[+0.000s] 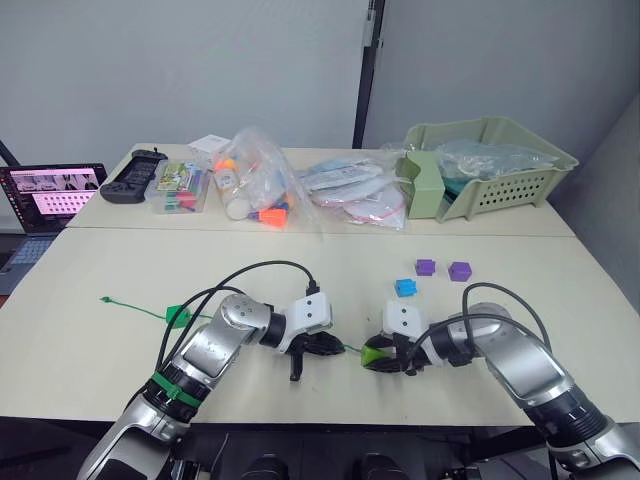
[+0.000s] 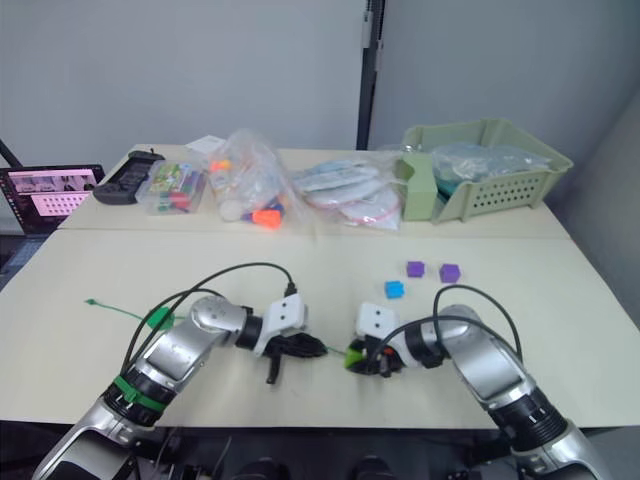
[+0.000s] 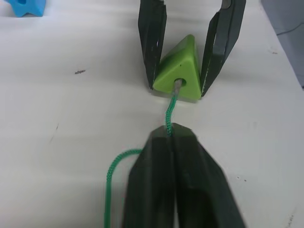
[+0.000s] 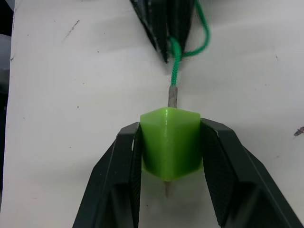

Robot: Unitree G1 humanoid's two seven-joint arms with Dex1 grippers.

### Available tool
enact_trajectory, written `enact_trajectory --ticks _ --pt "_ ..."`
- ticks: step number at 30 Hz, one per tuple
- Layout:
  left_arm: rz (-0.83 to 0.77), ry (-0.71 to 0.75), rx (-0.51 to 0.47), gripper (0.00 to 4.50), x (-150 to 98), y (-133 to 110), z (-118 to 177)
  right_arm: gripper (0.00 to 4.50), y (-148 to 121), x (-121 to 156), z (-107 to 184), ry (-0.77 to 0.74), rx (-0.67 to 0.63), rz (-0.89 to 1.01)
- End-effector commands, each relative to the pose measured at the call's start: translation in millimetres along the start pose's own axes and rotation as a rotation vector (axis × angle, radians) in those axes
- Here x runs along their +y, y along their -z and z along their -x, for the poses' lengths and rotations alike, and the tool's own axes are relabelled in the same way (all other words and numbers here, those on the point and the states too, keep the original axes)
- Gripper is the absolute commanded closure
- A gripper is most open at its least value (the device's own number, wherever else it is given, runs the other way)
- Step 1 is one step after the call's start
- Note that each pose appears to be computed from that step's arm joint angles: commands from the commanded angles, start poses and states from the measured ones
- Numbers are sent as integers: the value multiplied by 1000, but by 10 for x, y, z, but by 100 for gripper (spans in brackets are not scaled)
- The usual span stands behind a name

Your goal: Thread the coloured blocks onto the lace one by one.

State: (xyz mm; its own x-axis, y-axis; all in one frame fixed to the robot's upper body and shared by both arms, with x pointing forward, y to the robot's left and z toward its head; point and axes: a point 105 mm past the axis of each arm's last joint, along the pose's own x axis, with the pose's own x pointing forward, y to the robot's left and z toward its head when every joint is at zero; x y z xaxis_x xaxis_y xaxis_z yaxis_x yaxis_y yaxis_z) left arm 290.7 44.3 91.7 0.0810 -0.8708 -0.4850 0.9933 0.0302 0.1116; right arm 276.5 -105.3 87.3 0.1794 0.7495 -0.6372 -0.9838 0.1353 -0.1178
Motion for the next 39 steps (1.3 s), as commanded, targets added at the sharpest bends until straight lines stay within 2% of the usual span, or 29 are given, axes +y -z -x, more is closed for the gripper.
enact_trajectory --ticks 1,6,17,24,32,38,39 --pt "-48 26 -41 450 -43 -149 8 322 62 126 -69 -50 10 -30" --pt "-67 45 -37 450 -56 -205 -22 322 61 130 -72 -48 11 -34" --pt "-92 69 43 450 -66 -190 -294 322 42 119 -96 -45 14 -33" --pt "-96 46 55 450 -26 -179 -272 322 40 125 -110 -47 14 -34" --pt "-90 6 37 199 45 -204 -37 322 36 123 -125 -46 12 -36" --pt "-93 5 32 195 37 -211 78 322 -25 127 -133 -27 -23 -48" --pt "-102 12 34 195 23 -215 74 272 -46 111 -125 -9 -33 -46"
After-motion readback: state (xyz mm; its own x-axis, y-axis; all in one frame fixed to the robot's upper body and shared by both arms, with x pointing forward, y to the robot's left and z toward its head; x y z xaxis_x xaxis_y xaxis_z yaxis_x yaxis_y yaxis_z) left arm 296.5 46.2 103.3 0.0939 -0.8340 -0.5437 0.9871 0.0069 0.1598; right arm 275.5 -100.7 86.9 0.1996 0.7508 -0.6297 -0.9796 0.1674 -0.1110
